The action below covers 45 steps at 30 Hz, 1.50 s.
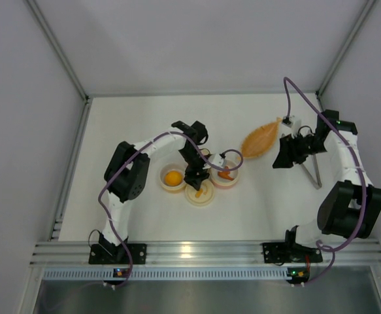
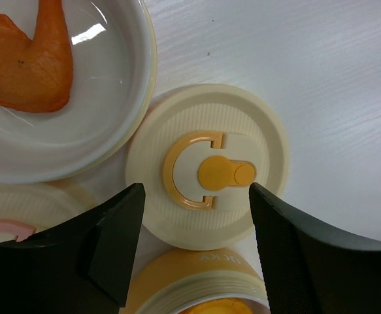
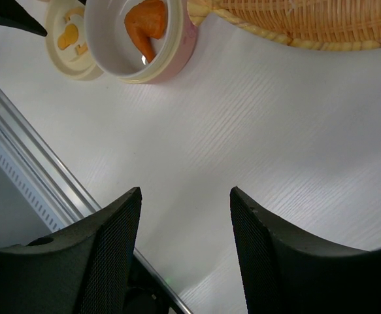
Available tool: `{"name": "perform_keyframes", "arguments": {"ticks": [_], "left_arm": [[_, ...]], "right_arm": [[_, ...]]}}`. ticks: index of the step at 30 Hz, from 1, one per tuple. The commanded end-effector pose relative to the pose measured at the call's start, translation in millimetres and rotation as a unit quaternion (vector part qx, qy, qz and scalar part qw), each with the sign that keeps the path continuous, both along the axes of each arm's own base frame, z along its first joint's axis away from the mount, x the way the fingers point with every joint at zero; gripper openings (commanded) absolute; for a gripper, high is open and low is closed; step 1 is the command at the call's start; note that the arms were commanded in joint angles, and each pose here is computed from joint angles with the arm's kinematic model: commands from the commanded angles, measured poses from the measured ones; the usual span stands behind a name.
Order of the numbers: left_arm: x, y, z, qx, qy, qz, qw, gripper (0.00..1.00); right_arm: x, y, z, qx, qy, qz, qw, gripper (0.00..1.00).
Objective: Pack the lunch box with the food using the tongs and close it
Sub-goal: Pick up the box lid from the center of the board.
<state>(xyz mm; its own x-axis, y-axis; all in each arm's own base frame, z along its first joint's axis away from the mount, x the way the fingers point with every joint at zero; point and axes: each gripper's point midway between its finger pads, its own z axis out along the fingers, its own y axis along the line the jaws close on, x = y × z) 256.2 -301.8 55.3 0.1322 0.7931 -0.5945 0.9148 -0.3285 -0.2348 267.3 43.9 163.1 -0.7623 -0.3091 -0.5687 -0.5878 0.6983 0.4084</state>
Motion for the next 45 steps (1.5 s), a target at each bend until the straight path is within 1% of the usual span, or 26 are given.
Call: {"name": "perform_keyframes", "arguments": {"ticks": [1, 12, 22, 24, 25, 27, 28, 30, 32, 33, 35, 37, 39, 40, 41, 44, 45], "left_arm": [[4, -11, -2, -0.020, -0.017, -0.009, 1.000, 0.71], [-5, -6, -18, -0.001, 0.000, -0.019, 1.000, 0.67], [-6, -2, -41, 0.023, -0.010, -0.015, 1.000, 0.64], [-5, 0, -45, 0.030, -0.014, -0.010, 0.999, 0.60], [-5, -1, -47, 0.029, -0.019, -0.010, 0.999, 0.54], [-5, -2, -48, 0.030, -0.022, -0.002, 0.999, 0.49], [-4, -2, -45, 0.026, -0.028, 0.000, 0.999, 0.44], [-5, 0, -48, 0.026, -0.031, 0.004, 0.999, 0.41], [-5, 1, -46, 0.023, -0.043, 0.001, 0.999, 0.41], [-11, 7, -50, 0.028, -0.039, 0.000, 0.999, 0.41], [-15, 12, -51, 0.033, -0.040, -0.003, 0.999, 0.45], [-17, 14, -51, 0.036, -0.038, -0.001, 0.999, 0.47], [-19, 16, -52, 0.043, -0.032, 0.001, 0.999, 0.41], [-19, 16, -52, 0.042, -0.032, 0.003, 0.999, 0.34], [-19, 17, -52, 0.046, -0.030, 0.007, 0.998, 0.24], [-19, 19, -52, 0.052, -0.033, 0.010, 0.998, 0.08], [-18, 19, -51, 0.053, -0.033, 0.011, 0.998, 0.00]], "right_arm": [[3, -4, 10, 0.003, -0.019, 0.006, 1.000, 0.56], [3, -9, 6, 0.000, -0.012, 0.002, 1.000, 0.56], [4, -13, 4, 0.000, -0.009, -0.005, 1.000, 0.56], [3, -14, 3, -0.001, -0.007, -0.006, 1.000, 0.56], [4, -14, 3, -0.002, -0.007, -0.007, 1.000, 0.56], [4, -15, 2, -0.003, -0.007, -0.007, 1.000, 0.56], [4, -16, 2, -0.004, -0.008, -0.008, 1.000, 0.56], [5, -17, 2, -0.004, -0.006, -0.009, 1.000, 0.56], [5, -18, 1, -0.007, -0.007, -0.010, 1.000, 0.56], [5, -18, 1, -0.007, -0.007, -0.010, 1.000, 0.57], [6, -19, 0, -0.007, -0.005, -0.011, 1.000, 0.57], [7, -19, 0, -0.007, -0.005, -0.011, 1.000, 0.57], [7, -18, 1, -0.004, -0.006, -0.011, 1.000, 0.56], [7, -17, 1, -0.003, -0.008, -0.010, 1.000, 0.56], [7, -17, 2, -0.002, -0.010, -0.010, 1.000, 0.56], [6, -17, 3, -0.002, -0.011, -0.011, 1.000, 0.56], [6, -17, 3, -0.001, -0.012, -0.010, 1.000, 0.56]]}}
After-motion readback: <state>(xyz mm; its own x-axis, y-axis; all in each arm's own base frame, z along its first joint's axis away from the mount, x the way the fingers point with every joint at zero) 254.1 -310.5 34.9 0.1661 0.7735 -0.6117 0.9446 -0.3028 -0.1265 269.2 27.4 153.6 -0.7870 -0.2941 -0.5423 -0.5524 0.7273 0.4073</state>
